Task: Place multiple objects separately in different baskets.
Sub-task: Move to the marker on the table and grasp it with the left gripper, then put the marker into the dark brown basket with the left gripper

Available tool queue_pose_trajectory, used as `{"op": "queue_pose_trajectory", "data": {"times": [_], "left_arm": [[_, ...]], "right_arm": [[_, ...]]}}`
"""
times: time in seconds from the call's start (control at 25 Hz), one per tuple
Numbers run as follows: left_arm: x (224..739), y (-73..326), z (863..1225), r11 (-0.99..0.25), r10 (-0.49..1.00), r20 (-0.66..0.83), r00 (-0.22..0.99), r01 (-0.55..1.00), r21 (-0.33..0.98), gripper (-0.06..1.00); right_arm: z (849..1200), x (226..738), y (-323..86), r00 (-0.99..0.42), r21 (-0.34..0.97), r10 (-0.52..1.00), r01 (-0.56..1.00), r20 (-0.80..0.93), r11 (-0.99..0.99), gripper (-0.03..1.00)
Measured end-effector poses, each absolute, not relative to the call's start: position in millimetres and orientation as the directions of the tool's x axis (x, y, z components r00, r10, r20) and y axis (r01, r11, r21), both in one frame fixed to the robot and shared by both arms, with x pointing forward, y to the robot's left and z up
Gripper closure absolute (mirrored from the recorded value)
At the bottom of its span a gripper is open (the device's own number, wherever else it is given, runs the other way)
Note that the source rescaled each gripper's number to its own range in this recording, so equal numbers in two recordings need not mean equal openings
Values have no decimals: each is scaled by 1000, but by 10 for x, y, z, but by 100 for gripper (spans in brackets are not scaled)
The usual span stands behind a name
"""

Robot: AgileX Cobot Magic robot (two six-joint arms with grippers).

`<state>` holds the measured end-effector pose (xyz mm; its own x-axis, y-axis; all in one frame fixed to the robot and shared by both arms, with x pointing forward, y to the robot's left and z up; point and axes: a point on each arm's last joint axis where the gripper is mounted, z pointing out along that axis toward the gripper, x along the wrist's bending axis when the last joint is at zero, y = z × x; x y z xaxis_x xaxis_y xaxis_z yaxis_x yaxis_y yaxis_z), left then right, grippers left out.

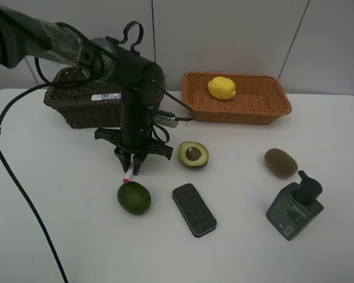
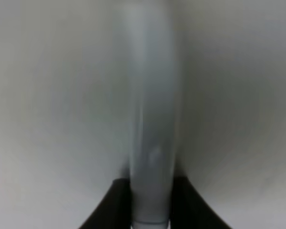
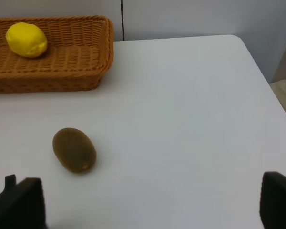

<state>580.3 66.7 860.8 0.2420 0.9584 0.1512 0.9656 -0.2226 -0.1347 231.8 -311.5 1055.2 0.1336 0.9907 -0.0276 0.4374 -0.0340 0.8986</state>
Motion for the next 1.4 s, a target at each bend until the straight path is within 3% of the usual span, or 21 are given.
{"op": "queue_pose_trajectory", "data": {"times": [0.36, 0.6, 0.8, 0.92, 1.08, 1.28, 1.32, 1.4], "left_arm": [[5801, 679, 8768, -226, 958, 152, 242, 967, -113, 94], [5712, 723, 9626, -248, 966, 80, 246, 969, 18, 94], [5707, 922, 10424, -225, 972, -3, 234, 940, 255, 94], [5958, 1225, 10687, -156, 985, -1, 172, 894, 419, 94], [6396, 1721, 10648, -90, 996, 27, 90, 822, 563, 94], [6757, 2095, 10264, -86, 996, 61, 62, 809, 582, 92], [6791, 2137, 10197, -88, 996, 67, 61, 814, 574, 87], [6839, 2181, 10060, -104, 994, 84, 70, 828, 551, 63]], "right_arm": [[10552, 2318, -3115, 134, 899, 991, 437, -28, -34, -1], [10552, 2318, -3115, 134, 899, 991, 437, -28, -34, -1], [10552, 2318, -3115, 134, 899, 991, 437, -28, -34, -1], [10552, 2318, -3115, 134, 899, 991, 437, -28, -34, -1], [10552, 2318, -3115, 134, 899, 991, 437, -28, -34, -1], [10552, 2318, -3115, 134, 899, 991, 437, -28, -34, -1], [10552, 2318, -3115, 134, 899, 991, 437, -28, -34, -1], [10552, 2318, -3115, 134, 899, 991, 437, -28, -34, -1]]}}
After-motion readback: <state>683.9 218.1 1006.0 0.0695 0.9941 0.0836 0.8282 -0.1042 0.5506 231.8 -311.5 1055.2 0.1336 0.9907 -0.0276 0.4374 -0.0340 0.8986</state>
